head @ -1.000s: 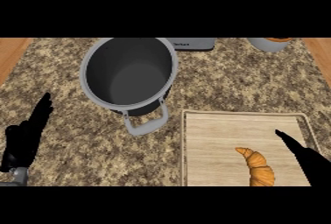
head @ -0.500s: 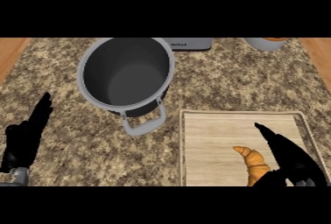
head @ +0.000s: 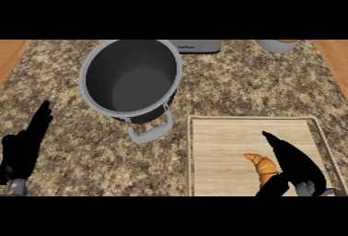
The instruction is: Pick the croissant from the tray and place it in the pot
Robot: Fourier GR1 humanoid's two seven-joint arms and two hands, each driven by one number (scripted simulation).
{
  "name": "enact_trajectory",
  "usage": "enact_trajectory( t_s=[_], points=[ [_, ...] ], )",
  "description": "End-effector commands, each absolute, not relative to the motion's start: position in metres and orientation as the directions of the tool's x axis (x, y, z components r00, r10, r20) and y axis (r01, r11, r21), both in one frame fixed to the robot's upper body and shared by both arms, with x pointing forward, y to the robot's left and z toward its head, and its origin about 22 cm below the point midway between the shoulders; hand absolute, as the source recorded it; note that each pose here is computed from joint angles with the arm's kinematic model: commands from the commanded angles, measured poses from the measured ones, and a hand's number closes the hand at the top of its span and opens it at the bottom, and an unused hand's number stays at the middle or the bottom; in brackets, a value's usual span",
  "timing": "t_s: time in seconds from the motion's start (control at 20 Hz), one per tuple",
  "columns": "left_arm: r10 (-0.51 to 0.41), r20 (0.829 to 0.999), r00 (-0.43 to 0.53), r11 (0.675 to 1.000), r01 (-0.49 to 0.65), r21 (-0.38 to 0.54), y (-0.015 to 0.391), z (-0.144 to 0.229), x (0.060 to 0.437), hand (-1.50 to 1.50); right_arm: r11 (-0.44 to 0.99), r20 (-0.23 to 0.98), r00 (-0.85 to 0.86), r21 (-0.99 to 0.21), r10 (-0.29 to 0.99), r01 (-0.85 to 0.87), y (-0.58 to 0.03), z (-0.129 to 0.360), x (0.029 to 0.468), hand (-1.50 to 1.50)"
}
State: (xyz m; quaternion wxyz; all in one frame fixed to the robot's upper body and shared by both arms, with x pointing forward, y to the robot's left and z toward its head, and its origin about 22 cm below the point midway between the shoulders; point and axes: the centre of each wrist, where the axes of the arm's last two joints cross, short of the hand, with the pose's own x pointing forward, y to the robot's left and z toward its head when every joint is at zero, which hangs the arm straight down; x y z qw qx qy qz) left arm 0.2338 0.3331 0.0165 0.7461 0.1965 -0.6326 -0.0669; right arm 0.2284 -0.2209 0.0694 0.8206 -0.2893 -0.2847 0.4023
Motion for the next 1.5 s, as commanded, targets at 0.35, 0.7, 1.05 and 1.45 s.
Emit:
enact_trajectory(
  t_s=[0.35, 0.7, 1.05, 1.45],
  points=[
    [-0.353, 0.917, 0.186, 0.913, -0.146, 0.381, 0.325, 0.013, 0.222, 0.00, 0.488, 0.108, 0.597, -0.697, 0.795, -0.525, -0.228, 0.045, 0.226, -1.50],
    [-0.342, 0.921, 0.186, 0.913, -0.166, 0.372, 0.330, 0.012, 0.247, 0.00, 0.427, 0.136, 0.481, -0.700, 0.866, -0.572, -0.216, 0.032, 0.229, 1.50],
    [-0.345, 0.917, 0.199, 0.914, -0.149, 0.376, 0.324, 0.022, 0.235, 0.00, 0.426, 0.119, 0.499, -0.709, 0.858, -0.562, -0.214, 0.030, 0.239, 1.50],
    [-0.369, 0.921, 0.123, 0.927, -0.020, 0.374, 0.301, 0.029, 0.253, 0.00, -0.152, 0.273, -0.627, -0.829, 0.729, -0.538, -0.044, 0.089, 0.176, 1.50]
  ],
)
